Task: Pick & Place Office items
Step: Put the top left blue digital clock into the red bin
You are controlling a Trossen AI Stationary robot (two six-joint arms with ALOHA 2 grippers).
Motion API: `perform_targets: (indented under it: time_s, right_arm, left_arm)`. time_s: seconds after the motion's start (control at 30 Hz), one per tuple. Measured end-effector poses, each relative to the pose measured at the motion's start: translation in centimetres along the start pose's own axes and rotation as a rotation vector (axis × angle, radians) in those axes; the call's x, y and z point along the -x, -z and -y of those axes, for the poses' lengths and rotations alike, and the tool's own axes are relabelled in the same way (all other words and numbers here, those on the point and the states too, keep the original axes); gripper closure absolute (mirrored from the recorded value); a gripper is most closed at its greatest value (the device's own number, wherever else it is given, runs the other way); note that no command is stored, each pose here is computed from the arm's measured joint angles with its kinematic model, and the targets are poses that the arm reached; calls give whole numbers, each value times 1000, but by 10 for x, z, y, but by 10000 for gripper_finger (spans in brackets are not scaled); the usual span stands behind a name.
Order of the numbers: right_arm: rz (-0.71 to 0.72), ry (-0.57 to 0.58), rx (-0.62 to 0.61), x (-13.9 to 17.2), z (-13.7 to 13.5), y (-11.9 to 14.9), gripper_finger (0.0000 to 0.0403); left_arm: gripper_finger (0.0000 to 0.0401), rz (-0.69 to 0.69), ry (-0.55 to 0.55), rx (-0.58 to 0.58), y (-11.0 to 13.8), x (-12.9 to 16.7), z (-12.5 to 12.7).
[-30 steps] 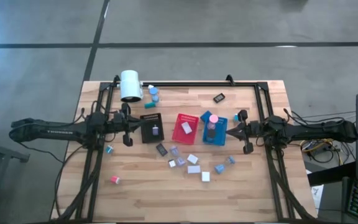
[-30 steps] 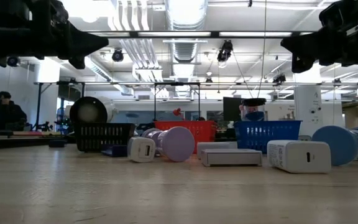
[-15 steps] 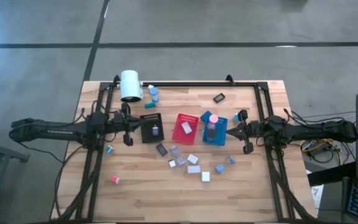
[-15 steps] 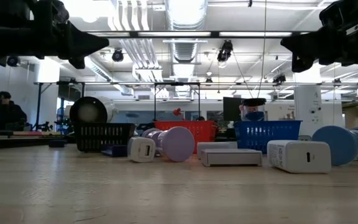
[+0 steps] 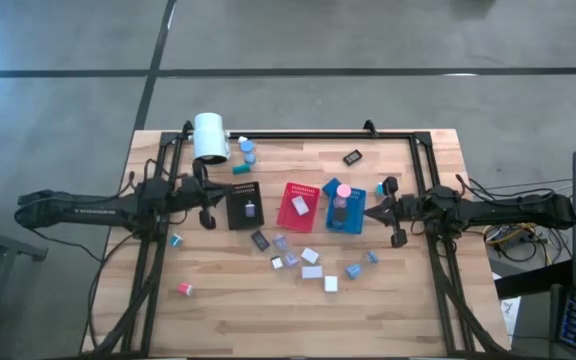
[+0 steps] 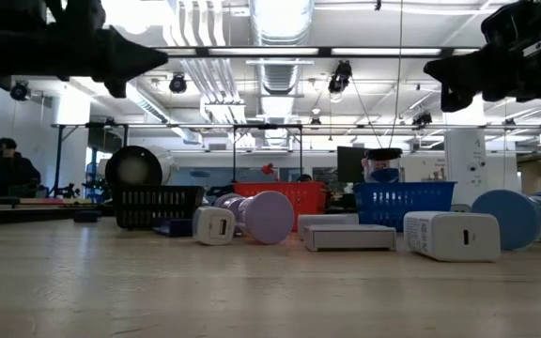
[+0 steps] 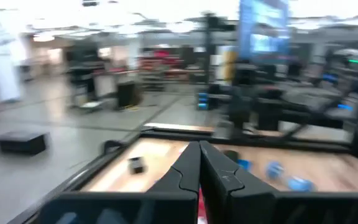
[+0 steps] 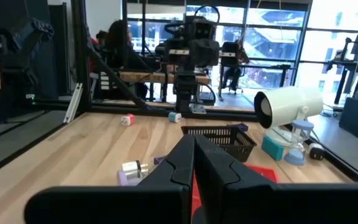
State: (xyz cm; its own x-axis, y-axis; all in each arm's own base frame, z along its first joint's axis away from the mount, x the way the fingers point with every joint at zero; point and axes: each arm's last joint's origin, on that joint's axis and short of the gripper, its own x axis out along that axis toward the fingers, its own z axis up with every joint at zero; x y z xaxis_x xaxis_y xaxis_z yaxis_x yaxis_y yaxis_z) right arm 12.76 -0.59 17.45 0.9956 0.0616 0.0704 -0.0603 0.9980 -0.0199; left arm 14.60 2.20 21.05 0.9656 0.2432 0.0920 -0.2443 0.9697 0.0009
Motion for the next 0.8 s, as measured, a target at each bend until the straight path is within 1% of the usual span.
perform_targets:
  time_s: [0.07, 0.1, 0.2, 0.33, 0.43, 0.57, 0.7, 0.8]
  right_arm:
    - [-10, 0, -1, 0, 0, 1, 394]
    - [-13, 0, -1, 0, 0, 1, 394]
    - [-13, 0, -9, 0, 0, 1, 394]
    - [-13, 0, -35, 0, 0, 1, 394]
    - [-8, 0, -48, 0, 0, 1, 394]
    - [0, 8, -57, 0, 0, 0, 394]
    - [21, 7, -60, 0, 0, -2, 394]
    - [21, 7, -61, 0, 0, -2, 394]
  left_arm:
    - [394, -1, -85, 35, -1, 0, -2]
    - [394, -6, -107, 47, -1, 0, -3]
    - [394, -37, -102, 49, -1, -1, -3]
    - [394, -104, -85, 93, -4, -4, -2]
    - [394, -159, -87, 140, -10, -7, -1]
    - [394, -244, -82, 147, -21, -12, 2]
    - [394, -302, -139, 146, -32, -17, 2]
    - [394, -351, -151, 148, -36, -22, 3]
